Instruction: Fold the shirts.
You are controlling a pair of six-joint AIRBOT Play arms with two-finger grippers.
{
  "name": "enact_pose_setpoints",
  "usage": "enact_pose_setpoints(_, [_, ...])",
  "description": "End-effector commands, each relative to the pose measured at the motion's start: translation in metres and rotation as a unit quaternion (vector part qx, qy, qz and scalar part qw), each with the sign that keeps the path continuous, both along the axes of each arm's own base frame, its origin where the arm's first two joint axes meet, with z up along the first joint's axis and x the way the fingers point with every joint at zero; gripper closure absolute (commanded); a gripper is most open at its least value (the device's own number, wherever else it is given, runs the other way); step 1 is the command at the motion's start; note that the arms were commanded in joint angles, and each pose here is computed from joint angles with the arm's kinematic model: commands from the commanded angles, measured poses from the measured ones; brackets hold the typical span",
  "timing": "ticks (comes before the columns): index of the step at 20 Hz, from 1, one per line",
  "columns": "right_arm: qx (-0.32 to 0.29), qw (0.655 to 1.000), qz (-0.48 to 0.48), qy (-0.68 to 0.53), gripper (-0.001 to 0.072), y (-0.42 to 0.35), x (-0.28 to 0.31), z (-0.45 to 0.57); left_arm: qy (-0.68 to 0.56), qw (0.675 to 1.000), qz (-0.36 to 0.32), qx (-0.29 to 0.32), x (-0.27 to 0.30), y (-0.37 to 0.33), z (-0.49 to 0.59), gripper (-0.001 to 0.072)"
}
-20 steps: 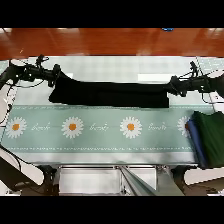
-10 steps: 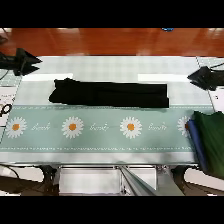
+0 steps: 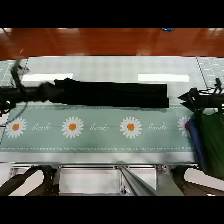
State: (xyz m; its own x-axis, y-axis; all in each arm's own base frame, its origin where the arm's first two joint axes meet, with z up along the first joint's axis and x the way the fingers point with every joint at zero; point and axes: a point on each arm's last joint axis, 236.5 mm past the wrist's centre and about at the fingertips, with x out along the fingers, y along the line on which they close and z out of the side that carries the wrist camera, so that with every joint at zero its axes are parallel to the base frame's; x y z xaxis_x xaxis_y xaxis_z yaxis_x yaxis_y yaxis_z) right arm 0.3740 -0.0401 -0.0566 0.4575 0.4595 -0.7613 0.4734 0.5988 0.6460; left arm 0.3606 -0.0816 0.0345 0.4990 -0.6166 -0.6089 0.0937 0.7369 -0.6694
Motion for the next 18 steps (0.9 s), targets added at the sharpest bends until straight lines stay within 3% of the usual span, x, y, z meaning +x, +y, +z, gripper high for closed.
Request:
enact_pose_setpoints(1, [0.067, 0.998, 0.001, 0.003, 0.0302, 0.021, 0.017, -0.022, 0.009, 1.000, -0.011, 0.007, -0.017, -0.013, -0.024, 0.0200])
enact_pose_setpoints(10, [0.086, 0.995, 0.054, 0.019, 0.0306, 0.069, 0.077, -0.050, 0.002, 1.000, 0.002, 0.000, -0.010, -0.013, -0.021, 0.0200])
enact_pose_setpoints(11, [0.085, 0.994, 0.063, 0.017, 0.0360, 0.077, 0.084, -0.050, 0.002, 1.000, 0.002, 0.000, -0.010, -0.013, -0.021, 0.0200])
enact_pose_setpoints(12, [0.079, 0.994, 0.076, 0.009, 0.0555, 0.085, 0.089, -0.047, 0.002, 1.000, 0.002, -0.001, -0.010, -0.013, -0.021, 0.0200])
enact_pose_setpoints(13, [0.073, 0.993, 0.094, -0.005, 0.0685, 0.091, 0.093, -0.041, 0.005, 1.000, 0.005, -0.003, -0.011, -0.013, -0.021, 0.0201])
enact_pose_setpoints(14, [0.071, 0.991, 0.114, -0.014, 0.0685, 0.097, 0.092, -0.034, 0.014, 1.000, 0.011, -0.011, -0.011, -0.014, -0.021, 0.0210])
enact_pose_setpoints(15, [0.069, 0.989, 0.129, -0.021, 0.0685, 0.100, 0.089, -0.023, 0.021, 1.000, 0.010, -0.017, -0.013, -0.016, -0.021, 0.0328])
enact_pose_setpoints(16, [0.051, 0.988, 0.146, -0.026, 0.0686, 0.097, 0.084, -0.013, 0.023, 1.000, 0.003, -0.020, -0.016, -0.020, -0.020, 0.0628])
enact_pose_setpoints(17, [0.020, 0.986, 0.163, -0.030, 0.0686, 0.091, 0.078, -0.002, 0.020, 0.999, -0.002, -0.027, -0.016, -0.027, -0.017, 0.0688])
enact_pose_setpoints(18, [-0.006, 0.984, 0.175, -0.033, 0.0686, 0.086, 0.070, 0.012, 0.018, 0.999, -0.009, -0.035, -0.015, -0.035, -0.013, 0.0689])
